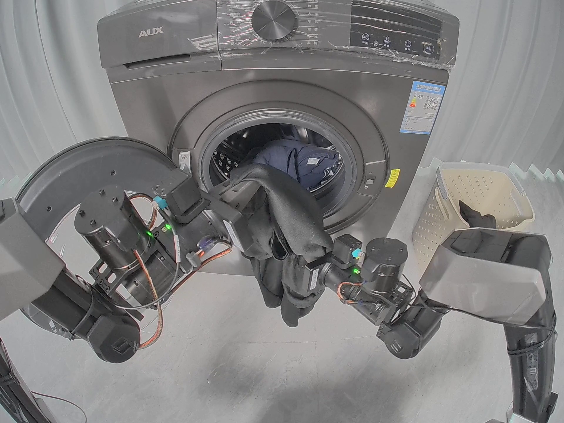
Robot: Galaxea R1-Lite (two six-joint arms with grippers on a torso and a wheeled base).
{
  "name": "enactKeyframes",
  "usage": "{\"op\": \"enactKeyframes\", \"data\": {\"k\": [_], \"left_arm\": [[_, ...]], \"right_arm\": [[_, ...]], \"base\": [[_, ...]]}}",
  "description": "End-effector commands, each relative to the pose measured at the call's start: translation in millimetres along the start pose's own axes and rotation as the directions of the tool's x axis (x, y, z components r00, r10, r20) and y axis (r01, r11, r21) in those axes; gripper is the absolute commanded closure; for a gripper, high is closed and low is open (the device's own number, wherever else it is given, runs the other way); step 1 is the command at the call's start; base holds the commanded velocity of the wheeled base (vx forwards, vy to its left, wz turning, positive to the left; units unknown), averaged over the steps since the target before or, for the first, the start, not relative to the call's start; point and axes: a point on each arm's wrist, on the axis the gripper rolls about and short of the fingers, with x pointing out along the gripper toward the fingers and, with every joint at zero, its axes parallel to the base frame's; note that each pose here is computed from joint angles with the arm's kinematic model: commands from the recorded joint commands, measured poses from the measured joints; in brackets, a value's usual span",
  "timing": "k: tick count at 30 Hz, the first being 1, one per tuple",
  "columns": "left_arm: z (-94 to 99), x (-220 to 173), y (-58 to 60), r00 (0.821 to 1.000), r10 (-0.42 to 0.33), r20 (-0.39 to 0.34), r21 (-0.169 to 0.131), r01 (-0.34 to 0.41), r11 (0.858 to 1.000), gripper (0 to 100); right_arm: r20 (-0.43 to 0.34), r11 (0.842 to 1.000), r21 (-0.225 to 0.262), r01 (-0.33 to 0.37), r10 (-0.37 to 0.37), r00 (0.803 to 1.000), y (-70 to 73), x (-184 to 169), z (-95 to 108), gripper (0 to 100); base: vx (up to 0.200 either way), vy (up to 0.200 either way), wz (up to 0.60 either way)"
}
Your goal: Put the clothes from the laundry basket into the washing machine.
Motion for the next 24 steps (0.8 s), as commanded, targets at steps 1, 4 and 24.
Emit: {"op": "enactKeyframes", "data": {"k": [1, 4, 24], "left_arm": [[-11.3, -9, 8.2, 0.998, 0.028, -0.055, 0.001, -0.028, 1.000, 100], [-19.1, -14, 8.8, 0.995, 0.031, -0.093, -0.002, -0.032, 0.999, 100], [-90.7, -51, 1.7, 0.915, -0.039, -0.403, -0.048, 0.021, 0.999, 100]], "right_arm": [[0.045, 1.000, -0.003, 0.031, -0.031, 0.999, -12.4, -15, 30, 100], [0.061, 0.999, -0.003, 0.042, -0.042, 0.997, -17.1, -18, 38, 100], [0.116, 0.999, 0.003, 0.043, -0.043, 0.992, -10.5, -12, 53, 100]], "base": [[0.000, 0.000, 0.00], [0.000, 0.000, 0.00], [0.000, 0.000, 0.00]]}}
